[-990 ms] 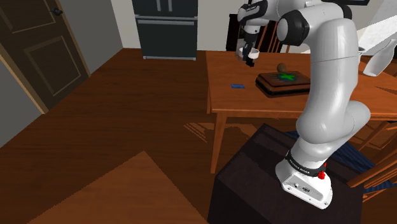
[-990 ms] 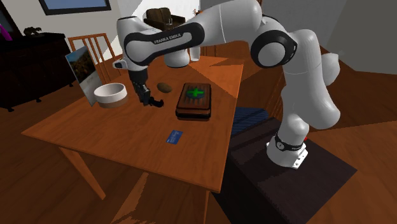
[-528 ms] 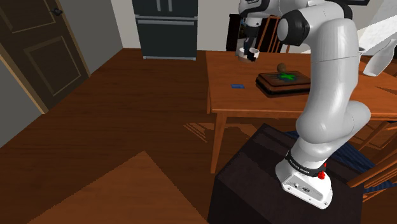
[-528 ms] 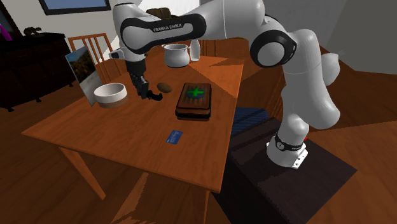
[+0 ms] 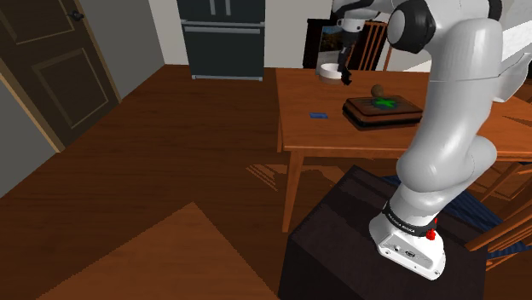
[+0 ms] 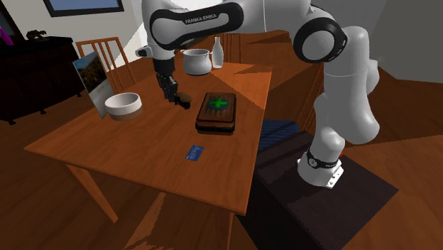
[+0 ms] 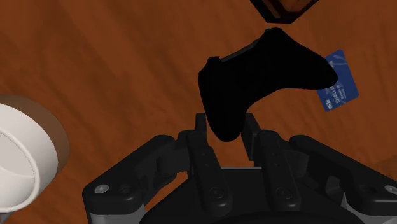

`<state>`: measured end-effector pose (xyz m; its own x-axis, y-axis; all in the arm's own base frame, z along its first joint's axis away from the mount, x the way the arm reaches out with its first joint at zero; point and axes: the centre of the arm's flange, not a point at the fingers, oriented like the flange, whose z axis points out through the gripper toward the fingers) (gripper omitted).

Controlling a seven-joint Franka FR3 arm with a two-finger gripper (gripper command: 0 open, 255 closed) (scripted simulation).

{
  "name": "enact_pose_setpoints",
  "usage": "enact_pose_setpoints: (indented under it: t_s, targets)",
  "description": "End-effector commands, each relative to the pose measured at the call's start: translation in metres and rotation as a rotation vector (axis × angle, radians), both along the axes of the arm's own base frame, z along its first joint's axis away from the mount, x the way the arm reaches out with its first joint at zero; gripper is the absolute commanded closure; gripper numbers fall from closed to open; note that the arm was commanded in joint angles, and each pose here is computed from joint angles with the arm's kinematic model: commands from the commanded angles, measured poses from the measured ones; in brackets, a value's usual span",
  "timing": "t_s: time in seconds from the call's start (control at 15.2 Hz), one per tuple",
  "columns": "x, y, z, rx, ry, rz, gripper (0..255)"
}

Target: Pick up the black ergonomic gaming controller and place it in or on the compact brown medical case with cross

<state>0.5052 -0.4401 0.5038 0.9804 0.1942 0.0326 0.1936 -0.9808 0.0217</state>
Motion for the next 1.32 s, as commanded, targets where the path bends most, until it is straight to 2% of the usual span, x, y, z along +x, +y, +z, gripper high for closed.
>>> enact_pose_setpoints:
  t_s: [0.0,0.86,1.25]
  targets:
    - [-0.027,-0.002,0.000,0.000,-0.001,0.001,255]
    - [-0.198,-0.021,0.006,0.000,-0.001,0.001,255]
    - [-0.198,-0.021,-0.026,0.000,-0.001,0.001,255]
